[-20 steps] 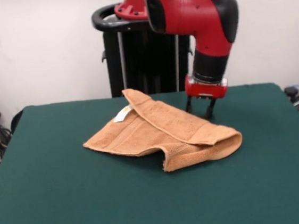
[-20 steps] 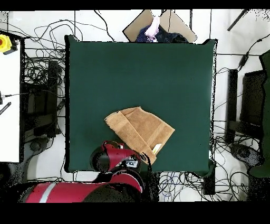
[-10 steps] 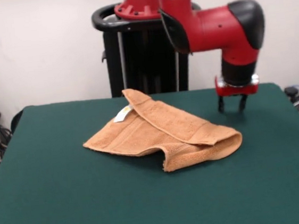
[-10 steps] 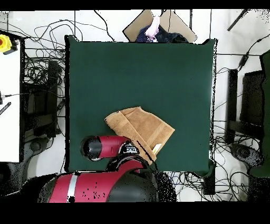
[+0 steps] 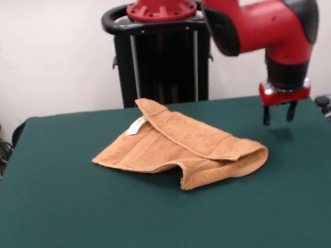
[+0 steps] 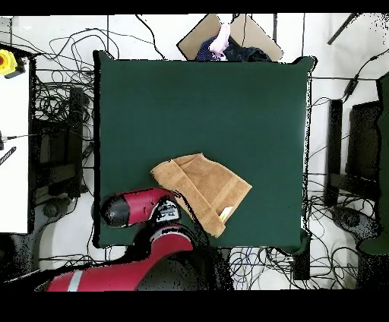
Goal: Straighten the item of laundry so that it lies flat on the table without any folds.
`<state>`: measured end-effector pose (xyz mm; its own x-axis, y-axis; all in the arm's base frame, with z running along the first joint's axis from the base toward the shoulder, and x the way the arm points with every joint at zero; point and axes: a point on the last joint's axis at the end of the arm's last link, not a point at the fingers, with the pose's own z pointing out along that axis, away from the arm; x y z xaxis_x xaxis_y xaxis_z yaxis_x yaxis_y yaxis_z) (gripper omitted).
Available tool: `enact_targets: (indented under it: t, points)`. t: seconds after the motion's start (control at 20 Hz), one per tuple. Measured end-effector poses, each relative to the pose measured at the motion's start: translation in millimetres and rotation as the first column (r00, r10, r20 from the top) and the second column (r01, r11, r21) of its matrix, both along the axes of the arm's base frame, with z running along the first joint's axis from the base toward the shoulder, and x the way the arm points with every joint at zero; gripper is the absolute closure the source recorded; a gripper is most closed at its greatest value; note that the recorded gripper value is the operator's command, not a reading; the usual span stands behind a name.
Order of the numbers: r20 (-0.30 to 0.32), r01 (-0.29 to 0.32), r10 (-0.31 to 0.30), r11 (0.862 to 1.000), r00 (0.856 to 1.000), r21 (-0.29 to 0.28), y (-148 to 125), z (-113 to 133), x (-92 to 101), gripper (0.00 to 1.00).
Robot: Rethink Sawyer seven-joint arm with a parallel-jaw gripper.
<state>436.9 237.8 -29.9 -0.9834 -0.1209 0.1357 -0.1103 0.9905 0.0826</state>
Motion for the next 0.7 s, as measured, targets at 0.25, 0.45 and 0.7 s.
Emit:
enact_targets:
  t: [0.25, 0.45, 0.7]
  points:
    - [0.111, -0.055, 0.056, 0.998, 0.992, -0.009, 13, 41, 23.4, 0.0]
    - [0.182, -0.061, 0.061, 0.998, 0.981, -0.007, 17, 71, 42.6, 0.0]
    - [0.234, -0.07, 0.072, 0.997, 0.97, -0.019, 2, 86, 60.7, 0.0]
